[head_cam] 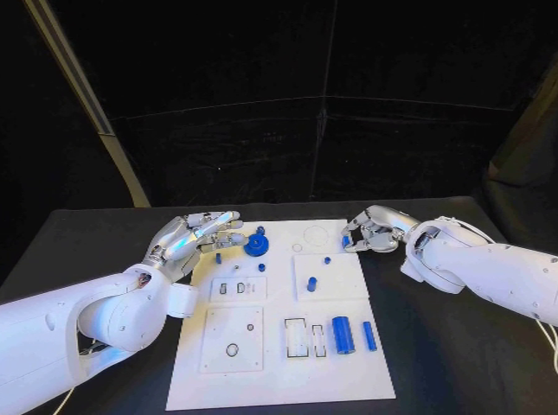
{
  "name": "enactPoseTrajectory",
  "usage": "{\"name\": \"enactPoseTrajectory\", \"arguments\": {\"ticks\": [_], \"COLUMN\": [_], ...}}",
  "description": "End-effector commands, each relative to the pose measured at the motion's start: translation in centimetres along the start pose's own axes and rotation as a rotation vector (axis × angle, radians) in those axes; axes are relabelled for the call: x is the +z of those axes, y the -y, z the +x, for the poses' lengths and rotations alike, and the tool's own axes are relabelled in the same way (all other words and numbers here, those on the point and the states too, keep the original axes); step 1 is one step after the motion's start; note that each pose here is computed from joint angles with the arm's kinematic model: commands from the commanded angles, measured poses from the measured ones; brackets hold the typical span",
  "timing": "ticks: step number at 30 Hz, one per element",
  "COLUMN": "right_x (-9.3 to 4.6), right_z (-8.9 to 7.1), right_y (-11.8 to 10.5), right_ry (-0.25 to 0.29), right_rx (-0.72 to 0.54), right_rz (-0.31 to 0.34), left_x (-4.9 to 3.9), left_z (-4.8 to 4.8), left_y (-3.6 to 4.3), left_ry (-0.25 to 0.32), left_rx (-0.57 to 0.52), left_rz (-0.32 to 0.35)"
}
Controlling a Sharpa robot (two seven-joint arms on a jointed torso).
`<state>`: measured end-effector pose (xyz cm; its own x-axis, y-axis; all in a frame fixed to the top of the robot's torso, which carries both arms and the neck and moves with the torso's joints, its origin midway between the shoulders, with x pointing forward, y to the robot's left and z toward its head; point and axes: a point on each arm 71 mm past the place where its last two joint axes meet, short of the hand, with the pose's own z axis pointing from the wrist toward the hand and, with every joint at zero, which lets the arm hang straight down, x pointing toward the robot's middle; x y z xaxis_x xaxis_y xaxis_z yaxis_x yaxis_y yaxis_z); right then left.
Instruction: Assemble the parts on the task board
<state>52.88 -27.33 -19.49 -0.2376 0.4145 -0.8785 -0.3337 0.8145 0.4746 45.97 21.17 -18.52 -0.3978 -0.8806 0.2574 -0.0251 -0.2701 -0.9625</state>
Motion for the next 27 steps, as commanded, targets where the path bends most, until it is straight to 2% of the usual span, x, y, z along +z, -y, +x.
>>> {"name": "enactPoseTrajectory", "arguments": {"ticks": [1, 18, 27], "right_x": [0.08, 0.27, 0.34], "right_z": [0.07, 0.07, -0.14], "right_y": [-0.13, -0.04, -0.22], "right_ry": [-0.014, -0.003, 0.039], "right_rx": [-0.006, -0.010, -0.015], "right_rz": [-0.005, 0.007, 0.007], "left_x": [0.05, 0.04, 0.00], "left_z": [0.16, 0.13, -0.01], "left_y": [0.07, 0.07, 0.10], "left_ry": [-0.013, -0.012, -0.009], "left_rx": [-0.006, -0.005, -0.003], "left_rz": [0.003, 0.002, 0.002]}}
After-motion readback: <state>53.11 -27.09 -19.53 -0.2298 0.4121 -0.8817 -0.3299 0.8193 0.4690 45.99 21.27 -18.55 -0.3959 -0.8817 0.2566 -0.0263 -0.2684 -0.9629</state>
